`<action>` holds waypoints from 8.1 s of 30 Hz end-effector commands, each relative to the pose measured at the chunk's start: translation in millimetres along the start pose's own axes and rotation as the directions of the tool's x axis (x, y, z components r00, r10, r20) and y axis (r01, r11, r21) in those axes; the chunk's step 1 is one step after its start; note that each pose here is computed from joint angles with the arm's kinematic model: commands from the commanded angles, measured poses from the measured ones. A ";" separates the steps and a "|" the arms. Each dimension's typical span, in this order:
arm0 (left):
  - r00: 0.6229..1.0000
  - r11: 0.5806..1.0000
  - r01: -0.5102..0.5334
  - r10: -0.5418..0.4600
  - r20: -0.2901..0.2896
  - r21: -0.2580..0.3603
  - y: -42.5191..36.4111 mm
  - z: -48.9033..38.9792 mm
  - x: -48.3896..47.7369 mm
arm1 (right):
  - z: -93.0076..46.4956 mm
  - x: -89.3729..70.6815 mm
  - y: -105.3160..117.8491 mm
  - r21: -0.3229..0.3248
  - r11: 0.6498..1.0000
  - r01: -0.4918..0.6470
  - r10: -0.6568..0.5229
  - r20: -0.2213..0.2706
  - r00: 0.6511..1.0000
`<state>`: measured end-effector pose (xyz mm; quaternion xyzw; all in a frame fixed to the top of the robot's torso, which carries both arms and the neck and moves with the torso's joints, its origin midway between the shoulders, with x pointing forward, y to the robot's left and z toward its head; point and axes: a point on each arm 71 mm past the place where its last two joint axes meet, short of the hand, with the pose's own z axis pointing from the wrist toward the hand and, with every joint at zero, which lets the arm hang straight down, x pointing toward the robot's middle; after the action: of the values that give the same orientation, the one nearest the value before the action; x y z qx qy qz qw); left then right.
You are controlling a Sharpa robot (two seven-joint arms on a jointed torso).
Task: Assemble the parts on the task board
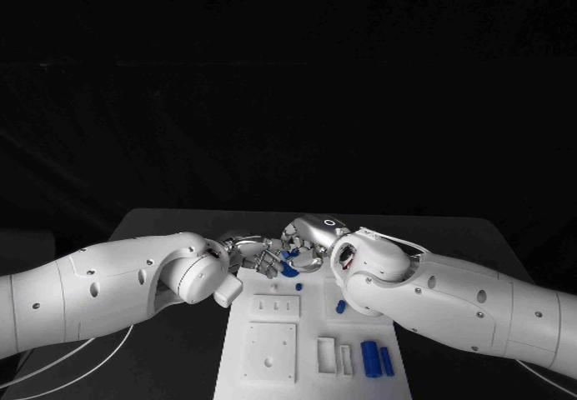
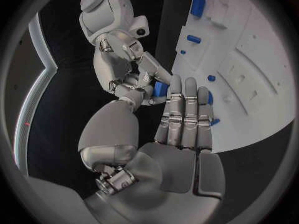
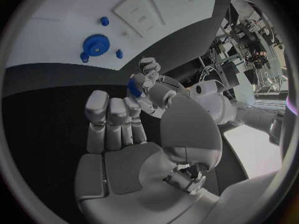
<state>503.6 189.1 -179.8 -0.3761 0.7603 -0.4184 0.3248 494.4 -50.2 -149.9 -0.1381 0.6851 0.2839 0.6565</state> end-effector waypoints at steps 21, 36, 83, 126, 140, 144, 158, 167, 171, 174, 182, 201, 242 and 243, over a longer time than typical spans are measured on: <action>0.999 1.000 -0.023 0.023 -0.030 0.009 -4.9 -0.2 5.1 | -0.1 8.1 -1.2 0.009 1.000 0.021 -0.021 -0.042 0.999; 0.999 1.000 -0.030 0.031 -0.022 0.007 -4.6 -0.1 3.7 | -0.5 8.6 -2.8 0.014 1.000 0.025 -0.024 -0.047 0.999; 0.995 0.995 -0.098 0.099 0.008 -0.021 -2.0 1.1 -0.9 | -1.8 13.0 -5.1 0.025 0.999 0.022 -0.020 -0.054 0.998; 0.844 0.846 -0.522 0.530 0.082 -0.105 0.3 4.5 -15.1 | -27.4 -7.3 -76.3 0.096 0.986 -0.139 0.126 0.133 0.983; 0.717 0.709 -0.688 0.697 0.011 -0.153 9.5 11.4 -1.0 | -39.6 -37.5 -148.8 0.262 0.930 -0.258 0.190 0.256 0.948; 0.710 0.697 -0.697 0.703 -0.029 -0.167 15.5 16.8 4.2 | -37.5 -41.0 -153.4 0.269 0.924 -0.272 0.198 0.273 0.942; 0.718 0.701 -0.693 0.694 -0.063 -0.169 28.8 30.5 21.2 | -33.3 -45.5 -154.9 0.268 0.916 -0.297 0.217 0.289 0.932; 0.717 0.699 -0.695 0.693 -0.082 -0.169 33.2 31.8 25.8 | -32.3 -44.8 -153.9 0.270 0.916 -0.297 0.220 0.283 0.934; 0.715 0.697 -0.697 0.694 -0.090 -0.169 33.5 32.1 26.9 | -31.6 -44.4 -152.8 0.268 0.916 -0.298 0.221 0.281 0.934; 0.713 0.695 -0.699 0.695 -0.090 -0.170 33.8 32.4 27.5 | -31.3 -44.1 -152.4 0.268 0.916 -0.298 0.222 0.278 0.935; 0.708 0.689 -0.705 0.698 -0.107 -0.170 35.4 31.9 29.1 | -30.9 -43.7 -152.4 0.270 0.916 -0.297 0.223 0.274 0.936; 0.696 0.674 -0.717 0.707 -0.127 -0.180 38.0 32.0 30.5 | -30.3 -43.3 -151.7 0.270 0.916 -0.297 0.225 0.270 0.936; 0.706 0.687 -0.701 0.707 -0.047 -0.193 37.0 30.6 27.3 | -30.7 -42.9 -152.4 0.272 0.915 -0.296 0.225 0.263 0.938; 0.706 0.687 -0.700 0.707 -0.046 -0.193 37.0 30.6 27.1 | -30.7 -42.9 -152.4 0.272 0.915 -0.296 0.225 0.263 0.938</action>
<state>502.9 168.3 -231.8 -0.0907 0.8825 -0.1791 0.4254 559.3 -198.5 -140.1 0.0978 0.6507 0.2711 0.7026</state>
